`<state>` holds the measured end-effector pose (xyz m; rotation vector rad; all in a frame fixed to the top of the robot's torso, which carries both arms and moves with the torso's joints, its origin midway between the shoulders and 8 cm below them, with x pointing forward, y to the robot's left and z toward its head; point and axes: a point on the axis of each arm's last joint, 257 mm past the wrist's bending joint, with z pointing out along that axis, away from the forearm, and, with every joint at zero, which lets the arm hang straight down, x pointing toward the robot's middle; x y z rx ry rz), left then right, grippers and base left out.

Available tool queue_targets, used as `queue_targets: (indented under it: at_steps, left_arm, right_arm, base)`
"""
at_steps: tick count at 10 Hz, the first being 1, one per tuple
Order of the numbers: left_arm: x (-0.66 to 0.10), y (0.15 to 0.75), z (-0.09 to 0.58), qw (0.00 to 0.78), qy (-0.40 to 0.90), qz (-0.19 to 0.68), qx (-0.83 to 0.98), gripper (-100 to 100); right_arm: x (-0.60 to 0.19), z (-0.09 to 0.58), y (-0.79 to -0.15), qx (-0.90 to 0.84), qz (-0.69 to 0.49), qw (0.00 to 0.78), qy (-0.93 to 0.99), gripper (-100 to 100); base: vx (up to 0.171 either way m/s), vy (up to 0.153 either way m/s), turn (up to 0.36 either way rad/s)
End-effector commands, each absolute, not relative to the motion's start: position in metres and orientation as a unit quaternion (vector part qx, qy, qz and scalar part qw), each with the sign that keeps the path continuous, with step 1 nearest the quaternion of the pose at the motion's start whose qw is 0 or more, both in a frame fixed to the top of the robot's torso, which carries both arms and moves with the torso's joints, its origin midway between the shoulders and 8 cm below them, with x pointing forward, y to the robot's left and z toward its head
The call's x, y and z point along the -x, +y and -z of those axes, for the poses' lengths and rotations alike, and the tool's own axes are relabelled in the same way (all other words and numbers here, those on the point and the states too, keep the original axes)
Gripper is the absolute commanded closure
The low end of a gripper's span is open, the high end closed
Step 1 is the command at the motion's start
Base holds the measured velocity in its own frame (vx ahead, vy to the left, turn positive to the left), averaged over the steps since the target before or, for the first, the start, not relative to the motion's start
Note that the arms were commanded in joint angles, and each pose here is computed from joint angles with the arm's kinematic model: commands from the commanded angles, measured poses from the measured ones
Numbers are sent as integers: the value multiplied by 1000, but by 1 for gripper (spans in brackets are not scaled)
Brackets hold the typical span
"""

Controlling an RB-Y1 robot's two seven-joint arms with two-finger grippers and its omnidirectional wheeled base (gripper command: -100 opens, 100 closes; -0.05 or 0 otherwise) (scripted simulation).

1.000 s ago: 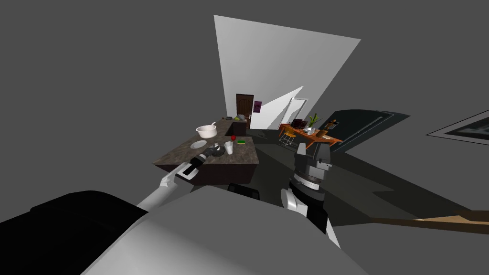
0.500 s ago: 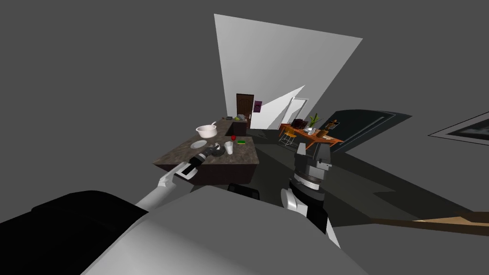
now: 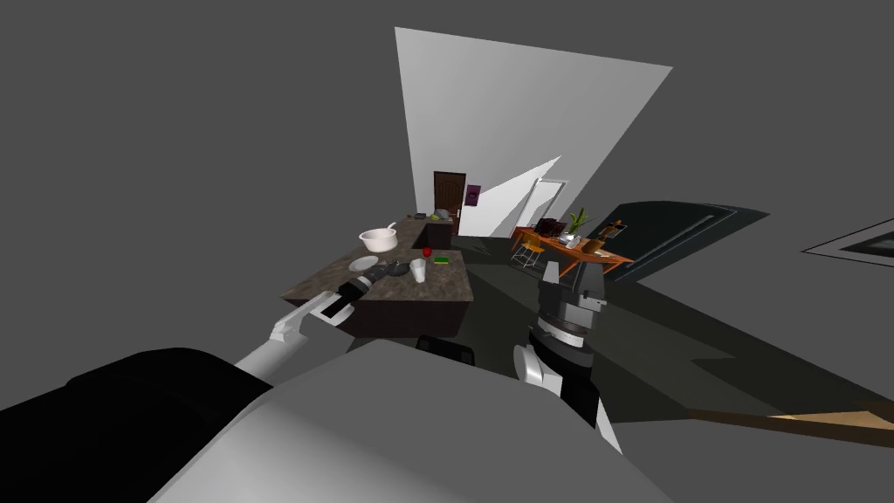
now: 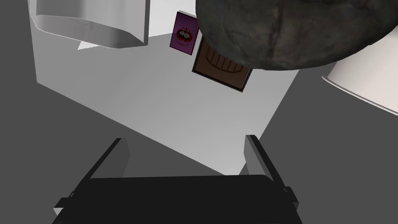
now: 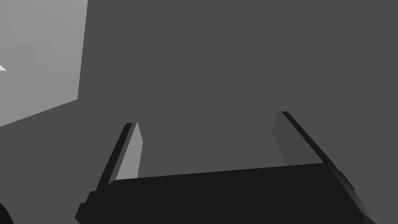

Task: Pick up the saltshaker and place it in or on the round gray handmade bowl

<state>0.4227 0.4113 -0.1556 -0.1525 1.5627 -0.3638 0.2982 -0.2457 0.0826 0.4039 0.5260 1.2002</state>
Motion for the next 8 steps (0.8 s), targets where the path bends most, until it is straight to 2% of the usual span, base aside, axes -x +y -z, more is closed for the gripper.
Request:
queue_targets:
  at_steps: [1, 2, 3, 8]
  left_arm:
    - [-423, 412, 142, 692, 700, 166, 66, -100]
    - [-423, 412, 149, 692, 699, 164, 67, -100]
    - [-423, 412, 149, 692, 699, 165, 67, 0]
    - [-423, 412, 149, 692, 699, 165, 67, 0]
  right_arm:
    - [-298, -83, -246, -186, -554, 774, 243, 0]
    - [-298, -83, -246, -186, -554, 774, 243, 0]
    - [-298, -83, -246, -186, -554, 774, 243, 0]
    - [-298, -83, -246, -186, -554, 774, 243, 0]
  base:
    - [15, -27, 35]
    - [7, -12, 7]
    - [0, 0, 0]
    - [0, 0, 0]
